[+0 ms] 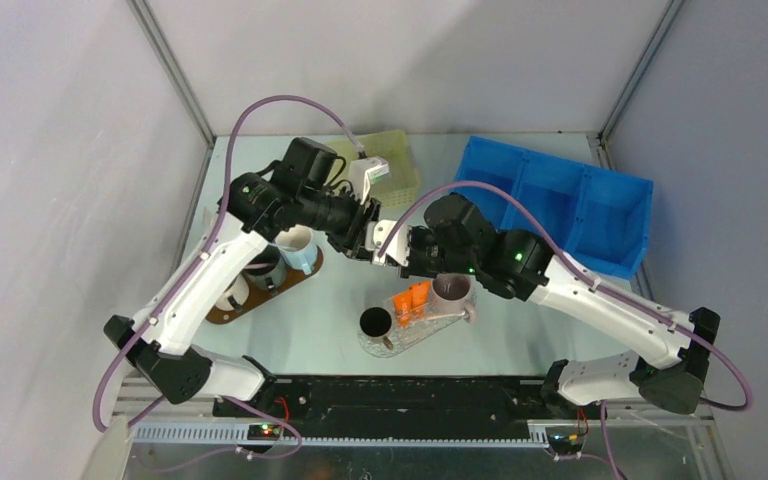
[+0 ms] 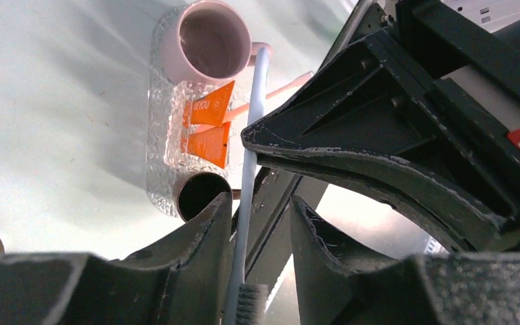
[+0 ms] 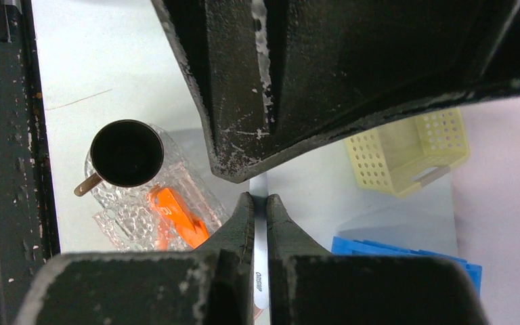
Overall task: Prepare toiletry sets of a toothbrush and toothpaste on the tray
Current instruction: Pick up the toothbrush from the storage box.
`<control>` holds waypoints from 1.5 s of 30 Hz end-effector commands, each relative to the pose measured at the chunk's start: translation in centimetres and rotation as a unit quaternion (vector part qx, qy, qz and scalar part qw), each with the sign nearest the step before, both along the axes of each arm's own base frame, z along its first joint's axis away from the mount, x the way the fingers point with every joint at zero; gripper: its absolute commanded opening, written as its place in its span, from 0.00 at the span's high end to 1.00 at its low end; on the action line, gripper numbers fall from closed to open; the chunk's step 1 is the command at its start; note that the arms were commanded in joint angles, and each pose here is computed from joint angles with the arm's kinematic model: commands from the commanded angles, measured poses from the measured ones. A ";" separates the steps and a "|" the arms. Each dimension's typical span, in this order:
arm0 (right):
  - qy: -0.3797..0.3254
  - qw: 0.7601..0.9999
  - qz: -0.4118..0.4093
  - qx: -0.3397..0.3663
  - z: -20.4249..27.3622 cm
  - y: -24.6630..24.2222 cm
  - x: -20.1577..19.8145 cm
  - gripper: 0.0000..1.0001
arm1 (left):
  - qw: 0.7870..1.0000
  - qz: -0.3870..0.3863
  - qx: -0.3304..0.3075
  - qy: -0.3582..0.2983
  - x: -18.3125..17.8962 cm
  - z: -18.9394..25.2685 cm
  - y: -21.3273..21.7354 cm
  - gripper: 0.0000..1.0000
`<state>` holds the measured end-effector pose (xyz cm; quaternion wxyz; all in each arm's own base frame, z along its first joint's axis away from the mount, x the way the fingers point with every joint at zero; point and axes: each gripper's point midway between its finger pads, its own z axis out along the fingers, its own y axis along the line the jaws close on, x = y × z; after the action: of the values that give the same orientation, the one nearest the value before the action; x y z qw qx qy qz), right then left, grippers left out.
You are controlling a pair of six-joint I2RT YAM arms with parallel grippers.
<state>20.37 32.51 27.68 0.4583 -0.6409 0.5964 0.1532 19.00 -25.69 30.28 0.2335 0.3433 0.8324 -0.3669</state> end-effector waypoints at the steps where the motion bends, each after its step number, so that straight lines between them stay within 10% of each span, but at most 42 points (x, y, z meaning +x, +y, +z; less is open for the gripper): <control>1: -0.021 1.000 0.003 0.000 0.5 0.4 0.1 1.00 | 1.000 -0.029 -0.007 -0.001 -0.6 0.4 -0.1 0.60; 11: -0.022 1.000 0.015 -0.007 0.2 0.9 -0.7 1.00 | 0.999 -0.045 -0.009 0.012 -0.8 -0.3 -0.4 0.84; 26: -0.034 0.999 0.028 -0.018 -0.1 1.4 -1.3 1.00 | 0.997 -0.064 -0.011 0.034 -1.5 -1.2 -0.7 0.71; 38: -0.038 0.998 0.032 -0.028 -0.4 1.5 -1.5 1.00 | 0.995 -0.087 0.003 0.044 -2.2 -2.1 -0.5 0.87; 45: -0.039 0.998 0.033 -0.029 -0.4 1.4 -1.5 1.00 | 0.994 -0.097 0.010 0.045 -2.9 -2.2 0.1 0.78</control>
<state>18.49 33.79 26.76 0.4468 -0.6800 0.5657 0.1341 17.51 -25.92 28.00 0.1709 0.3926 0.8181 -0.3839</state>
